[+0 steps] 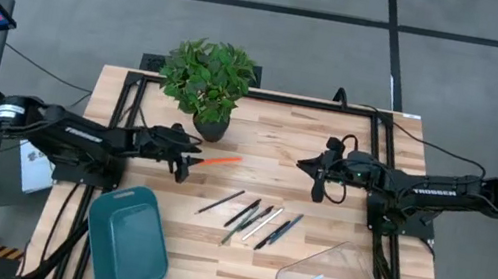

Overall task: Sort pens & pencils
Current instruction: Put the orange pencil into the blue bin

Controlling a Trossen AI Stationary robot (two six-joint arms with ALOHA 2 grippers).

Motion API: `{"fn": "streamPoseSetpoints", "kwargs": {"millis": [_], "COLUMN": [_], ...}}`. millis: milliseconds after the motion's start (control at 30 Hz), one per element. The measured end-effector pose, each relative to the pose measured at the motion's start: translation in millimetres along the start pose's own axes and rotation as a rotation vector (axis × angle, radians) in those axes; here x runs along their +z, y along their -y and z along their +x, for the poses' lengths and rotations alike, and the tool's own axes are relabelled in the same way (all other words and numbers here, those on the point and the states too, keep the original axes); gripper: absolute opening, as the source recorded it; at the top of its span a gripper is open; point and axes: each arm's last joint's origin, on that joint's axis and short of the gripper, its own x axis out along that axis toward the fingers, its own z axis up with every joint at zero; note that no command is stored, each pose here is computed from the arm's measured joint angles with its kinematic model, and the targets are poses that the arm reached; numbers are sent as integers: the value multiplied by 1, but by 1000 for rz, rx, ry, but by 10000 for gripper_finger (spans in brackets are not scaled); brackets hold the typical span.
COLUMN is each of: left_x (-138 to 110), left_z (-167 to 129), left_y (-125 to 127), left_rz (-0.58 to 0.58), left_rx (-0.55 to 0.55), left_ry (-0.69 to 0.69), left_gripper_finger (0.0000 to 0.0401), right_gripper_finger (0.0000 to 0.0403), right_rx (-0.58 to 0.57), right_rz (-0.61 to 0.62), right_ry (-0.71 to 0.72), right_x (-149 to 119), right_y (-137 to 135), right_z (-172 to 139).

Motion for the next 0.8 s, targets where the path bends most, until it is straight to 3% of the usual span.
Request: {"fn": "streamPoseSetpoints", "kwargs": {"millis": [233,400,800], "left_x": [-1,-10,-15], "left_z": [19,26,32], "left_y": [2,2,0], "left_rz": [1,5,40], "left_rx": [-40,-51,-1], "left_ry": [63,14,9], "left_gripper_finger": [149,149,149], "right_gripper_finger": [66,66,66], "right_rx": [0,0,0], "right_rz": [12,15,18], "right_ry": [-1,-15,-6], "right_x": [0,-1,-1], "right_y": [0,0,0], "right_z": [0,0,0]}}
